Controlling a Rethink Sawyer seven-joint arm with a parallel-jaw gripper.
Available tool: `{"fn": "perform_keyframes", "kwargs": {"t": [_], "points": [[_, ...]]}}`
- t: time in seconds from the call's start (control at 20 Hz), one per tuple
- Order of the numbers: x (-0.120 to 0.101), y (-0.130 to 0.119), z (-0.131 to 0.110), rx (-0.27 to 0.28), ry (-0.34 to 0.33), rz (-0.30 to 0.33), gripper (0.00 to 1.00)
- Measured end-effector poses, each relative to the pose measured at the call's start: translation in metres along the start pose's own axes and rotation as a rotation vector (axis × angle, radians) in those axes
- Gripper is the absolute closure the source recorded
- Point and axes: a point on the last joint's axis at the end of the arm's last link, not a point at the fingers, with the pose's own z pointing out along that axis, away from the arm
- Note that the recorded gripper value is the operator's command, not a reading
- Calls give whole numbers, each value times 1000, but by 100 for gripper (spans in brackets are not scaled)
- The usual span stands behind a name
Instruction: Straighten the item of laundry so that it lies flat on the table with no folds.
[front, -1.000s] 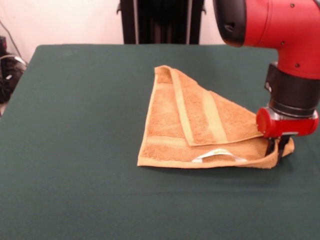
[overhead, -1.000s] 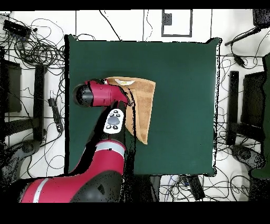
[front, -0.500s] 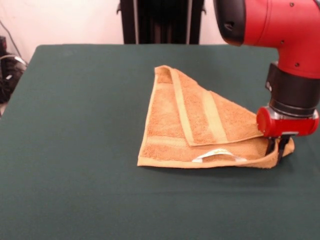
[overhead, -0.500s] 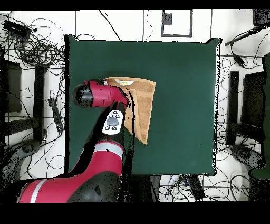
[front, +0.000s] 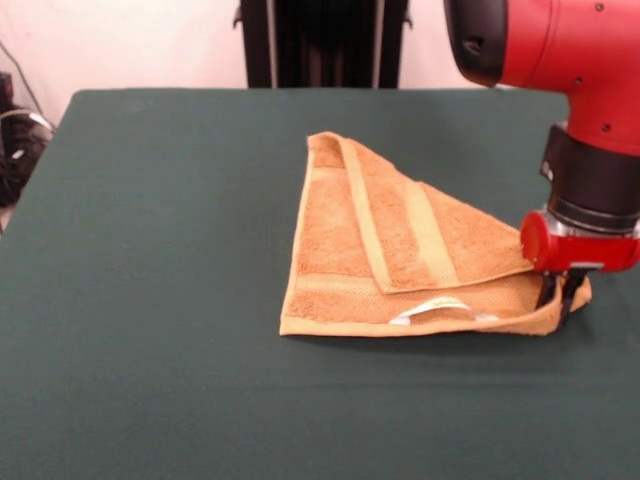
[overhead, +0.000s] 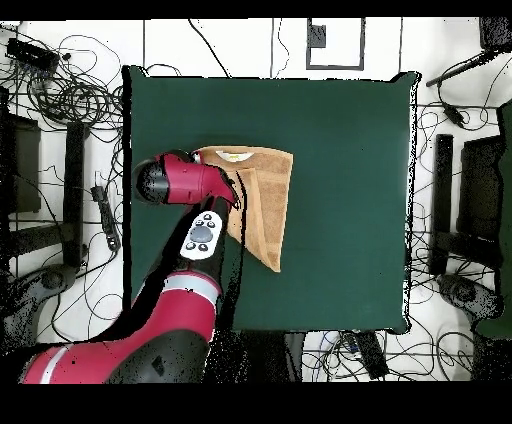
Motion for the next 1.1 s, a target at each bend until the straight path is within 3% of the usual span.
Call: {"fn": "perform_keyframes", "kwargs": {"t": [1.1], "points": [[1, 5, -1, 12, -1, 10, 100]]}}
